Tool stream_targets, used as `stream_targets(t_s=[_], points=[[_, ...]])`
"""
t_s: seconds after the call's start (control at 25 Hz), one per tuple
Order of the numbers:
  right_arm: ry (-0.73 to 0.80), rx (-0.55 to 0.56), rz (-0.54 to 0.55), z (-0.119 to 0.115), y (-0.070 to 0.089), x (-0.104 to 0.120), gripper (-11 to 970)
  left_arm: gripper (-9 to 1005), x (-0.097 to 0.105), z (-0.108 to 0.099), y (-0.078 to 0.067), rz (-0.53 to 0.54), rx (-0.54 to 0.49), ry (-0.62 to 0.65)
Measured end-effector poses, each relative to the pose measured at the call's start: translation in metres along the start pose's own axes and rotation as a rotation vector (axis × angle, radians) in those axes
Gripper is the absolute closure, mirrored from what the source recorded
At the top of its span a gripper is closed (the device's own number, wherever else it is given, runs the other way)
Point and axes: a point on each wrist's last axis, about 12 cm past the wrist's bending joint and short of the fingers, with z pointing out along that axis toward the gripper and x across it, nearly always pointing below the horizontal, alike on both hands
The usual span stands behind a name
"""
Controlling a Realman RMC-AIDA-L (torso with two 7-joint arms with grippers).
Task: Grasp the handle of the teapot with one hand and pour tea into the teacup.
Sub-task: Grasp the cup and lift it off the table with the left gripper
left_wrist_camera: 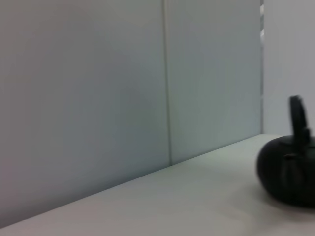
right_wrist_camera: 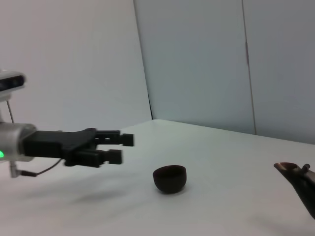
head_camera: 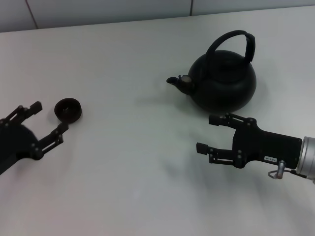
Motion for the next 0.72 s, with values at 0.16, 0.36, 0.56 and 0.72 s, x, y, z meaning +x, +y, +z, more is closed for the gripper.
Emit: stream_targets(t_s=[0.16, 0.36, 0.56, 0.72], points=[[-0.002, -0.003, -0.001, 0.0, 0.0, 0.0, 124, 205, -0.004, 0.024, 0.007, 0.032, -0.008, 0.038], [-0.003, -0.004, 0.003, 0.0, 0.0, -0.001, 123, 207, -0.005, 0.043, 0.011, 0.057, -0.007, 0.101], [-0.004, -0.004, 0.006, 0.0, 0.0, -0.001, 122, 220, -0.004, 0.052, 0.011, 0.054, -0.001, 0.145], [-0.004, -0.004, 0.006, 0.0, 0.0, -0.001, 123, 230, -0.005, 0.056, 0.014, 0.056, -0.01, 0.167]])
